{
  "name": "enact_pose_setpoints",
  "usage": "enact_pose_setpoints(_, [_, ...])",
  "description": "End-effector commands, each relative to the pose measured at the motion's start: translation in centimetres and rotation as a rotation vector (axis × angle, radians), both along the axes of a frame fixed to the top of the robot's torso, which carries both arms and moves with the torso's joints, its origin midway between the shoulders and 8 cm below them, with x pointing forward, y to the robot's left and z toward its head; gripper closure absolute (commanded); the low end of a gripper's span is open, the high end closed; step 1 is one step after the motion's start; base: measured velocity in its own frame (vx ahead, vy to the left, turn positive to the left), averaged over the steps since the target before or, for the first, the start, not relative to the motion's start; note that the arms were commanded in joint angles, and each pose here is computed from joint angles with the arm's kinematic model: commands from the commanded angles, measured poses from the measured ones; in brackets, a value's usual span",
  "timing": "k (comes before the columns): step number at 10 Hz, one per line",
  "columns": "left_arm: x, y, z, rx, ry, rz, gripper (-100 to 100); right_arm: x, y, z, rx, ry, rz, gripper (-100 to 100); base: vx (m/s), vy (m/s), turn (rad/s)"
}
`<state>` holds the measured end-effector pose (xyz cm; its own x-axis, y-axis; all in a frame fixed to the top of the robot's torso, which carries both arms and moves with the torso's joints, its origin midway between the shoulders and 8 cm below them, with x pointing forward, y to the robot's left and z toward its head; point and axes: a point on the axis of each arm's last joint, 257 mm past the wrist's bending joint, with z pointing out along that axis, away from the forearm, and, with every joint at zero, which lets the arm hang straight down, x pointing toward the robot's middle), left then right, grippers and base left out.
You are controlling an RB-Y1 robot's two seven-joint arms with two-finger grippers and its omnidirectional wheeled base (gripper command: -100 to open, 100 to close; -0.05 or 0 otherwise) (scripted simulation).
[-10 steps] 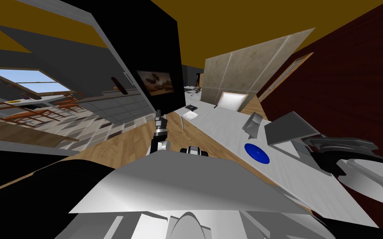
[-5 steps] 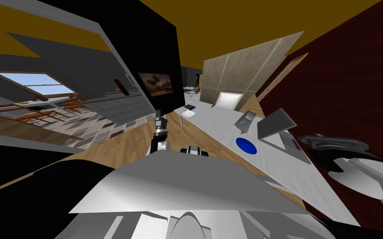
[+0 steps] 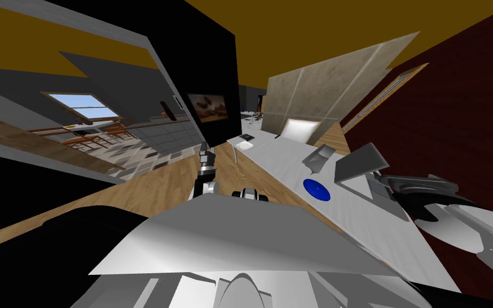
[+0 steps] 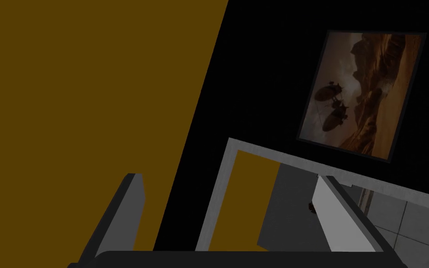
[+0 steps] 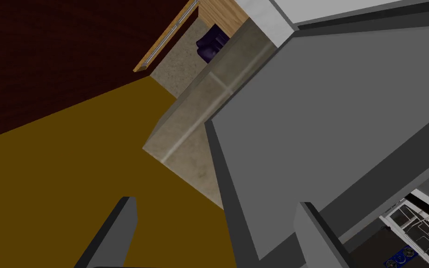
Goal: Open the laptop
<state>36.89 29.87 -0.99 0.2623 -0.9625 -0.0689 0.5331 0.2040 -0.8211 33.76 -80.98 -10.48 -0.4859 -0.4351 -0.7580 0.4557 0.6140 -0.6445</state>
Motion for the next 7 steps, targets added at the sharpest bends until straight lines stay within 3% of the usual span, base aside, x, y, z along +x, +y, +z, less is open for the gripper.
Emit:
enact_pose_setpoints(1, [0.0, 0.0, 0.0, 0.0, 0.0, 0.0, 0, 0.3, 0.8, -1.6, -0.001, 0.033, 0.034, -100, -0.073, -0.077, 0.221])
enact_pose_setpoints(4, [0.0, 0.0, 0.0, 0.0, 0.0, 0.0, 0, 0.6, 2.0, -4.0, -0.002, 0.073, 0.077, -100, -0.057, -0.078, 0.26])
enact_pose_setpoints(6, [0.0, 0.0, 0.0, 0.0, 0.0, 0.0, 0, 0.6, 2.0, -4.0, -0.002, 0.073, 0.077, -100, -0.019, -0.024, 0.084])
enact_pose_setpoints(7, [0.0, 0.0, 0.0, 0.0, 0.0, 0.0, 0, 0.7, 2.4, -4.9, -0.004, 0.086, 0.094, -100, -0.007, -0.024, 0.162])
